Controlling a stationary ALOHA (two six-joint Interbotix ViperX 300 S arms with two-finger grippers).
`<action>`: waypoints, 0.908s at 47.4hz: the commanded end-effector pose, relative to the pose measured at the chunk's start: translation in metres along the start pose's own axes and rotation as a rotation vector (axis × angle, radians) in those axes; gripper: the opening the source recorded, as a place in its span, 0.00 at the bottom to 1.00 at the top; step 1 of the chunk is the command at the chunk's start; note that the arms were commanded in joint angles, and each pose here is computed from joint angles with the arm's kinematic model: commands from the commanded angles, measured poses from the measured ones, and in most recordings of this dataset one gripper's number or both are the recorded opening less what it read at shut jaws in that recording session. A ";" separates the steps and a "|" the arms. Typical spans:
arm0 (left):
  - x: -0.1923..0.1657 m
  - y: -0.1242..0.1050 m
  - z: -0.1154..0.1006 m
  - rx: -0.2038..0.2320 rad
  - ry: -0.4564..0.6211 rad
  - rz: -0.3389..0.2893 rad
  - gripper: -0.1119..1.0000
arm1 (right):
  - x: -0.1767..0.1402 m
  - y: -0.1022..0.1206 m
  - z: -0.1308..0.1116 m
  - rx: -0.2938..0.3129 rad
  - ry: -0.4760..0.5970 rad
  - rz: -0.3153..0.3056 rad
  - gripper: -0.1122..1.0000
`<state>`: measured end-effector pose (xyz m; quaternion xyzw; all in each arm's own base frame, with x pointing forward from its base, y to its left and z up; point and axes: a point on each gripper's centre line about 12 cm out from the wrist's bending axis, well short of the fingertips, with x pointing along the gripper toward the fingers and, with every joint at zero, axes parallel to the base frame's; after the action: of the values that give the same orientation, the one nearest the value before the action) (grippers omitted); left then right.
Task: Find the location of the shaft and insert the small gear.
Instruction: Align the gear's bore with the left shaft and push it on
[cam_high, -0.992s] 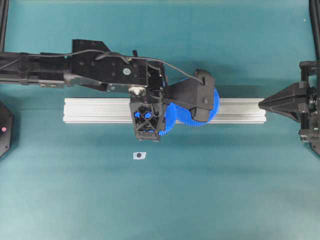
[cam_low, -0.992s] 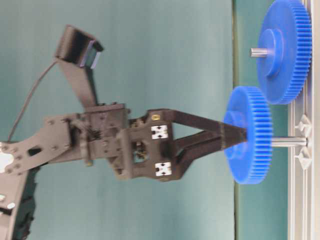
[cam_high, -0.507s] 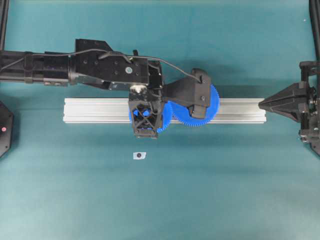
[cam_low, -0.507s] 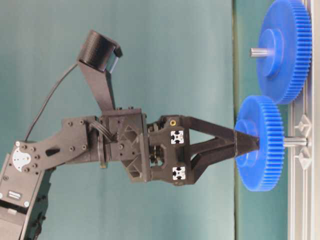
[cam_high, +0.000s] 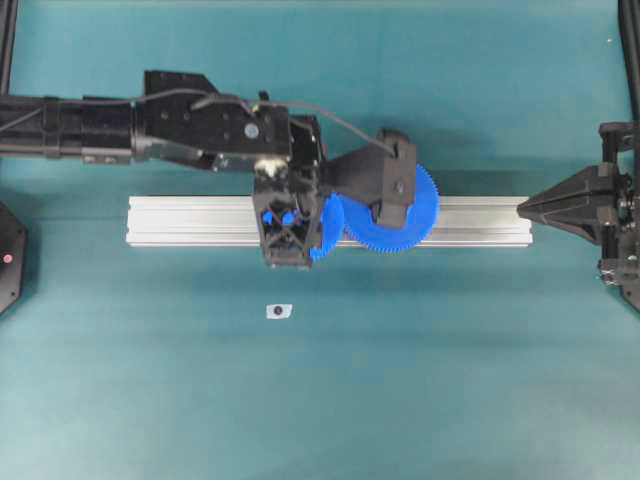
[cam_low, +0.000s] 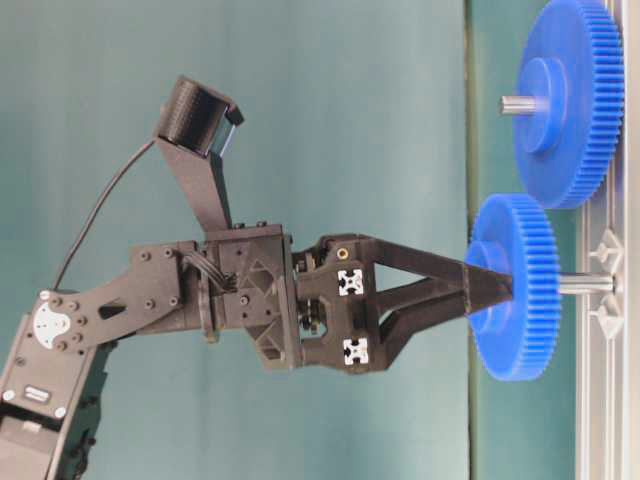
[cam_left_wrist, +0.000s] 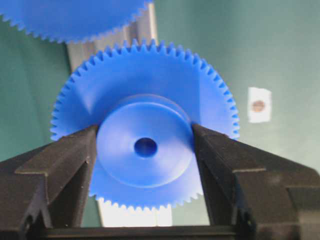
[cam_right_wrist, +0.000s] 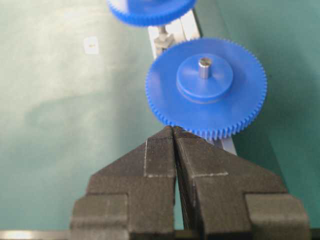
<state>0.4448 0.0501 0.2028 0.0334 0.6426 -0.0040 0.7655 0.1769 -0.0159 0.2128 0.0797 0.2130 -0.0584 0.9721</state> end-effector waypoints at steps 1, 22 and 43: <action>-0.011 0.012 0.000 -0.020 -0.027 0.012 0.67 | 0.000 0.000 0.005 0.014 -0.014 -0.001 0.13; -0.016 0.014 0.009 0.004 -0.048 0.017 0.67 | 0.000 0.000 0.004 0.012 -0.016 -0.001 0.13; -0.012 0.014 0.015 0.005 -0.042 0.015 0.67 | 0.000 0.000 0.003 0.012 -0.014 -0.001 0.13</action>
<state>0.4563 0.0524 0.2037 0.0424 0.6407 -0.0124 0.7665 0.1758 -0.0158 0.2121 0.0797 0.2122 -0.0583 0.9722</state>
